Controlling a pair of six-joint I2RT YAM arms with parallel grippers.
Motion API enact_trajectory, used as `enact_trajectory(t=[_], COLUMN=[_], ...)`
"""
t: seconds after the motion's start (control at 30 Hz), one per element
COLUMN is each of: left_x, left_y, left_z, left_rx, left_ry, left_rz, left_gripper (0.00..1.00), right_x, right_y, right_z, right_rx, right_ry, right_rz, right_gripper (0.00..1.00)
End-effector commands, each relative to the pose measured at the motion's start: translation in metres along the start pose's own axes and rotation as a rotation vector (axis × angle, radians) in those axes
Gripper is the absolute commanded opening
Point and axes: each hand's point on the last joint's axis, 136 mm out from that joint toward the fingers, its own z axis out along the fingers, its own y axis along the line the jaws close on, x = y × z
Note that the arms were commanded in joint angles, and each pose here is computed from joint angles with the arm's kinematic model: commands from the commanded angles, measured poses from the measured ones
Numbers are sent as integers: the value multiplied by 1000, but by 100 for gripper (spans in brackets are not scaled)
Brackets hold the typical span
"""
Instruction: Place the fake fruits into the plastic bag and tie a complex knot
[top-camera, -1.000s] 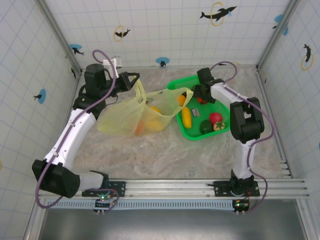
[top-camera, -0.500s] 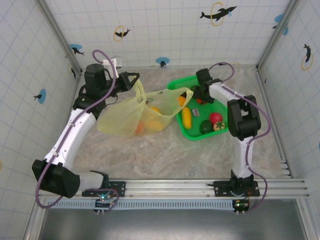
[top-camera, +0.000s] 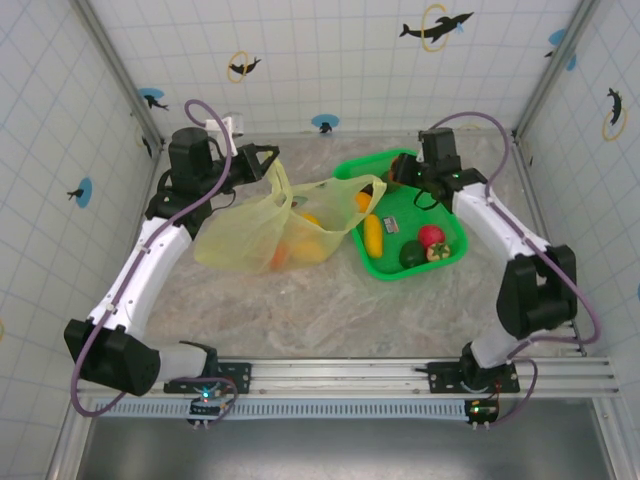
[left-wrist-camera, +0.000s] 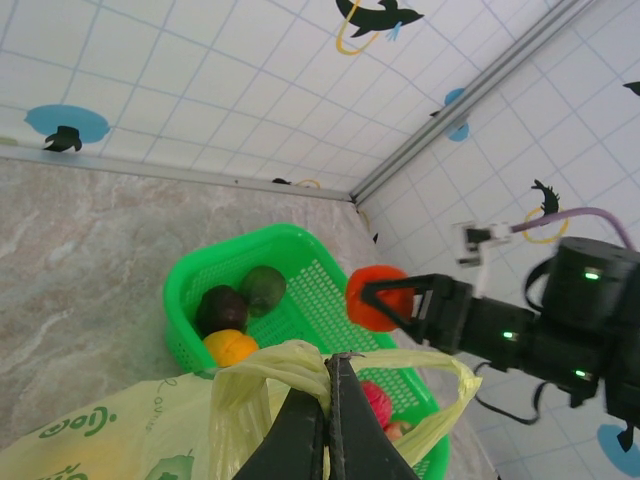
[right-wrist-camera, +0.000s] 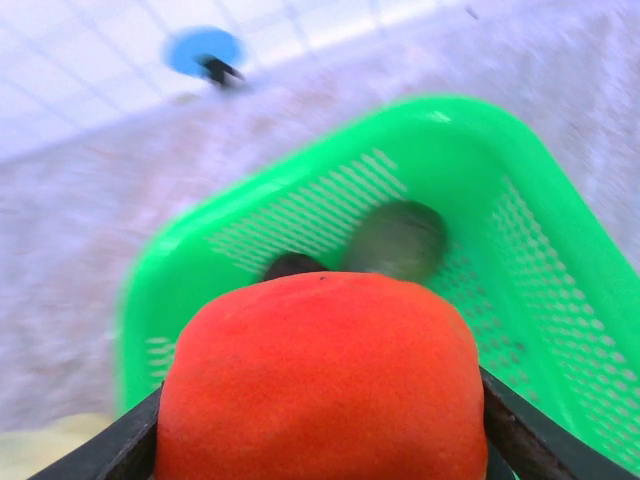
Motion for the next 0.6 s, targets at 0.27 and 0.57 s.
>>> enact_trajectory(t=[0.27, 0.57], left_x=[-5, -6], left_y=[-12, -14], left_z=[-11, -15], left_rx=[10, 10], left_ry=[-30, -39], left_rz=[27, 34], left_gripper=[0, 0], right_x=[-51, 37], right_y=[157, 219], right_z=[-125, -116], right_rx=[-617, -516], right_ry=[-308, -170], right_rz=[-185, -465], right_gripper=[60, 59])
